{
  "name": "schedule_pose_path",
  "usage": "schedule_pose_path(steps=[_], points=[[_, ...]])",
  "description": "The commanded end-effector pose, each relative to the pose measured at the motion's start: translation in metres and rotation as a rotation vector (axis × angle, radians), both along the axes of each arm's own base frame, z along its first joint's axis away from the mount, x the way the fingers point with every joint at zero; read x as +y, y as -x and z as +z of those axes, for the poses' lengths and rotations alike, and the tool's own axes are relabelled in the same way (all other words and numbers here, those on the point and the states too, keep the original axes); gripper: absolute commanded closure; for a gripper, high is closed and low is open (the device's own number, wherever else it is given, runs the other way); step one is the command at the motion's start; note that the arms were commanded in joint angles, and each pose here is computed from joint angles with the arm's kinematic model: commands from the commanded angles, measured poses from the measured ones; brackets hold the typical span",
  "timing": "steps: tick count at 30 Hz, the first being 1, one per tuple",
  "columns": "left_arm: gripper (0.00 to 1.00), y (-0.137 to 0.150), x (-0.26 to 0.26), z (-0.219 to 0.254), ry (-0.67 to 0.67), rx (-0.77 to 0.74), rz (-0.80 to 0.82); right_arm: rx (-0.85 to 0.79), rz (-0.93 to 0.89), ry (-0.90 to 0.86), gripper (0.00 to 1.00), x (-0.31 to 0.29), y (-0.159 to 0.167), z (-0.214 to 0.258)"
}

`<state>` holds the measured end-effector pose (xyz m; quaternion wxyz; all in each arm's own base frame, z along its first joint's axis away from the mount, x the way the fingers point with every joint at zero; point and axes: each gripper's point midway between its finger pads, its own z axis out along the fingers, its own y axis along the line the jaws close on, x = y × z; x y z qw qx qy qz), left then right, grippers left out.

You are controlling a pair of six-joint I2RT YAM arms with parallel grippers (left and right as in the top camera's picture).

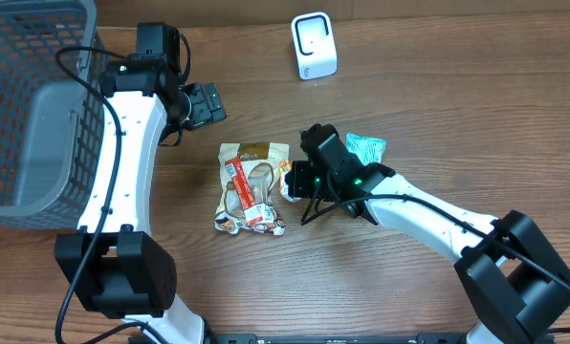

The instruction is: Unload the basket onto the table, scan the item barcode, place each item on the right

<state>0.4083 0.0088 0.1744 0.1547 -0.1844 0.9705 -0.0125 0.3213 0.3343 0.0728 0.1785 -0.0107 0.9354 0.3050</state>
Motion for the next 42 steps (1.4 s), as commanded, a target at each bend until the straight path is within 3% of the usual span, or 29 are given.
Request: schedule_pose_path(steps=[1,8,18,42], points=[[0.00,-0.002,0.002,0.010,-0.010,-0.029,-0.017,0.002,-0.026,0.004,0.96,-0.002,0.002,-0.002],[0.00,-0.002,0.002,0.010,-0.010,-0.028,-0.017,-0.012,-0.020,0.013,0.96,0.000,0.010,-0.012],[0.00,-0.002,0.002,0.010,-0.010,-0.029,-0.017,0.025,-0.090,-0.105,0.96,0.006,0.012,-0.016],[0.00,-0.002,0.002,0.010,-0.010,-0.028,-0.017,0.068,-0.111,-0.076,0.96,0.000,0.018,-0.038]])
